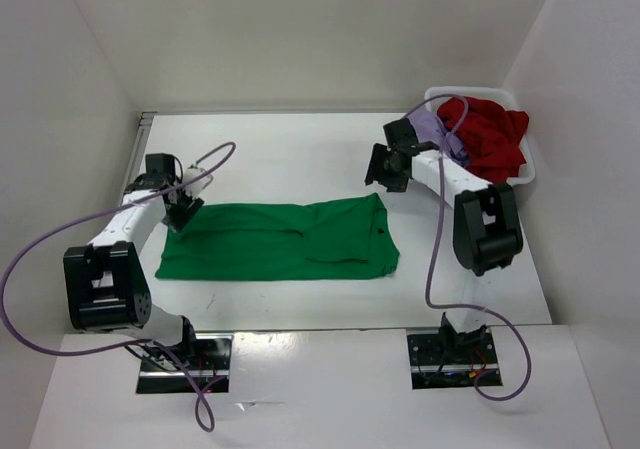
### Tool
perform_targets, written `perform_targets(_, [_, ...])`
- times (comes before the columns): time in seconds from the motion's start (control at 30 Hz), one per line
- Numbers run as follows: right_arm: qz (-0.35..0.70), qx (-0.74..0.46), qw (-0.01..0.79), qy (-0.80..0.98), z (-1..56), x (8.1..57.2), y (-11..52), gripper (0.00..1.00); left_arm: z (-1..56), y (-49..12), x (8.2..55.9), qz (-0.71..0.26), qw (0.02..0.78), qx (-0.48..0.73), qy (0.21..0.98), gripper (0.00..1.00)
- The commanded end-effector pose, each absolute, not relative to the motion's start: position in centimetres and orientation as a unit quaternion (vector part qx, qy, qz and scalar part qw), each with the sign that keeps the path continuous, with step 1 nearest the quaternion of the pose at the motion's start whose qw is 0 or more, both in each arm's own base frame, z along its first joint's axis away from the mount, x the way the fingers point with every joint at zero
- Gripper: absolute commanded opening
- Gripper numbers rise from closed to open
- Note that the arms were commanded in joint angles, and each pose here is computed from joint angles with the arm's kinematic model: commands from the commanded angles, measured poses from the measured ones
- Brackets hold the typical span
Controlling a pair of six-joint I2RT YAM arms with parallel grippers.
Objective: Fold and stack the t-shirts
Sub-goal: Fold the other side of the tshirt into a rectangle, then rotate the tshirt 90 degrees
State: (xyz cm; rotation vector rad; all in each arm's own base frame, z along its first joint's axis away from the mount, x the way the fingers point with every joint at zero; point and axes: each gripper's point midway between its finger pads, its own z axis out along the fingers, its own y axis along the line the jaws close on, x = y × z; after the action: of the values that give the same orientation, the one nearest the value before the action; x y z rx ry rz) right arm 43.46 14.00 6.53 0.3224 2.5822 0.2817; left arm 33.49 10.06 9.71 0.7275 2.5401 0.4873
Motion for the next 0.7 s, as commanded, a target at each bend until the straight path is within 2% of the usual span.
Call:
perform_targets(0.0, [0.109,0.133,0.29,0.941,11.1,41.0,12.7,0.68,6.3,9.8,29.5,0.152,0.145,0.308,0.928,0.73])
perform_targets(0.17, [0.129,0.132,0.245,0.952,10.1,36.5,13.4,0.67,4.0,9.1,28.8,0.12,0.121,0.31,0.935,0.72])
perform_targets(0.2, [0.129,0.139,0.239,0.952,10.1,35.7,13.3,0.67,3.6,9.1,29.0,0.116,0.114,0.311,0.936,0.68])
perform_targets(0.43, [0.148,0.124,0.144,0.971,5.9,28.1,17.0,0.44,2.7,9.1,29.0,0.114,0.111,0.307,0.938,0.57])
perform_targets(0.47, [0.159,0.127,0.13,0.97,5.7,27.1,17.5,0.42,3.0,9.1,29.1,0.115,0.115,0.303,0.939,0.51])
perform_targets(0.57, [0.166,0.12,0.113,0.972,4.9,25.1,18.5,0.42,3.6,9.1,29.2,0.12,0.125,0.301,0.938,0.48])
perform_targets(0.67, [0.176,0.122,0.101,0.972,4.9,24.1,19.0,0.44,4.2,9.0,29.4,0.12,0.137,0.297,0.937,0.49])
